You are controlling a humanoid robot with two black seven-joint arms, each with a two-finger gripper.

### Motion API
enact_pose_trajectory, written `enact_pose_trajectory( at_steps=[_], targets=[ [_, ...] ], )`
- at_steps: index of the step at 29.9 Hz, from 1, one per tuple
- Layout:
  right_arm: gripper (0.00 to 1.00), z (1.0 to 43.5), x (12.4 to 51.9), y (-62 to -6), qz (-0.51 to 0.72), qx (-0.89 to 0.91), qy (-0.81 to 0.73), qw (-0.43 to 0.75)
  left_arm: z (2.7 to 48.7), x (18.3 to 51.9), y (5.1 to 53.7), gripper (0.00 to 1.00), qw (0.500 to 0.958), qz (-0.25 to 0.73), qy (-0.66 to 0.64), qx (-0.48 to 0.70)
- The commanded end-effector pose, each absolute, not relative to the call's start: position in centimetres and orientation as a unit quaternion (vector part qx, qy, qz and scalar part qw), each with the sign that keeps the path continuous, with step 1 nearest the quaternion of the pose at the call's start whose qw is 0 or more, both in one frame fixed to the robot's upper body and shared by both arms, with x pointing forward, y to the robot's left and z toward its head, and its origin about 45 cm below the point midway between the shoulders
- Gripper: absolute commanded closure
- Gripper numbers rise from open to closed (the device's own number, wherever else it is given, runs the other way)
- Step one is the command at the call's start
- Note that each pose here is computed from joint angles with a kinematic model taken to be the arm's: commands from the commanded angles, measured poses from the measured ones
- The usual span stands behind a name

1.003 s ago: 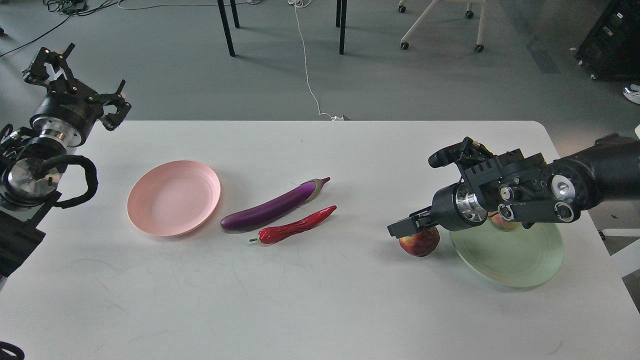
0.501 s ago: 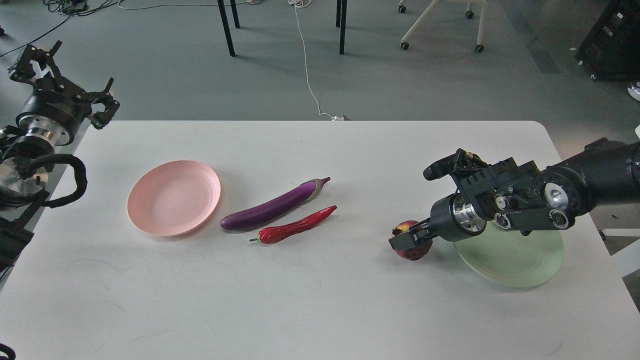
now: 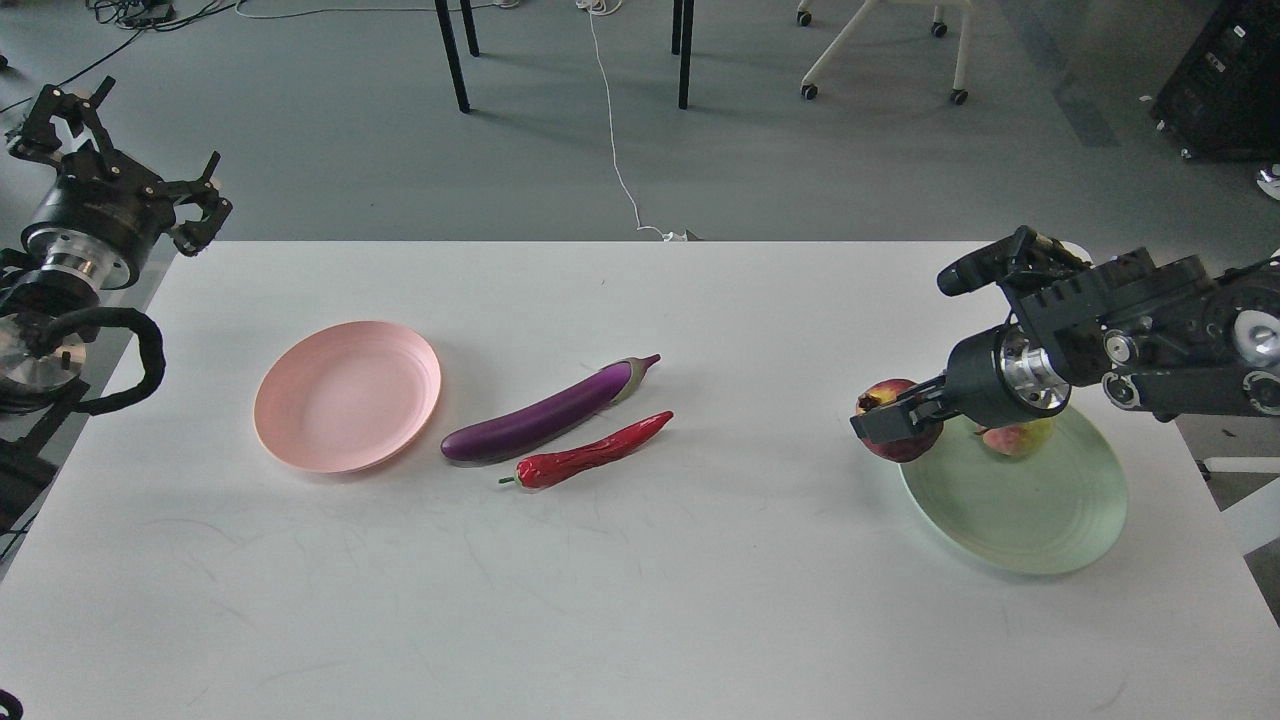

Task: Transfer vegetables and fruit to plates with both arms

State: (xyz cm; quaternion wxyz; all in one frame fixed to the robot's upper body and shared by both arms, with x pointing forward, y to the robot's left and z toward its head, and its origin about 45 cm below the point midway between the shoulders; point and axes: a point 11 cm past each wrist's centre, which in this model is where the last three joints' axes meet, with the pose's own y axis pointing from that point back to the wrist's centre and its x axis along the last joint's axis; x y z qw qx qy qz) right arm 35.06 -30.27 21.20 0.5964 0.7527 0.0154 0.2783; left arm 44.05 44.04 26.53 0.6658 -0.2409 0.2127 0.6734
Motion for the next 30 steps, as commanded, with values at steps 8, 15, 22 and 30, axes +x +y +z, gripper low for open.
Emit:
enact_pose_trajectory(
  at_steps=[8,15,22,30],
  targets=[
    [0.14,18.3,30.8,-36.6,0.219,0.753,0.007,0.620,26.2,44.0,43.9,0.02,0.665,0.674,0.216,-0.238],
    [0.02,19.9,31.7,-37.6,0.225,0.752,-0.031,0.618,26.3,44.0,43.8,0.02,0.669,0.671,0.217,-0.235],
    [0.02,24.7,35.4,-35.4,0.259,0.778,-0.110,0.561,27.9,43.6,44.7,0.02,0.697,0.648,0.195,-0.239],
    [0.02,30.4,40.1,-32.4,0.276,0.824,-0.252,0.427,28.9,44.2,40.9,0.02,0.783,0.608,0.098,-0.086]
  ],
)
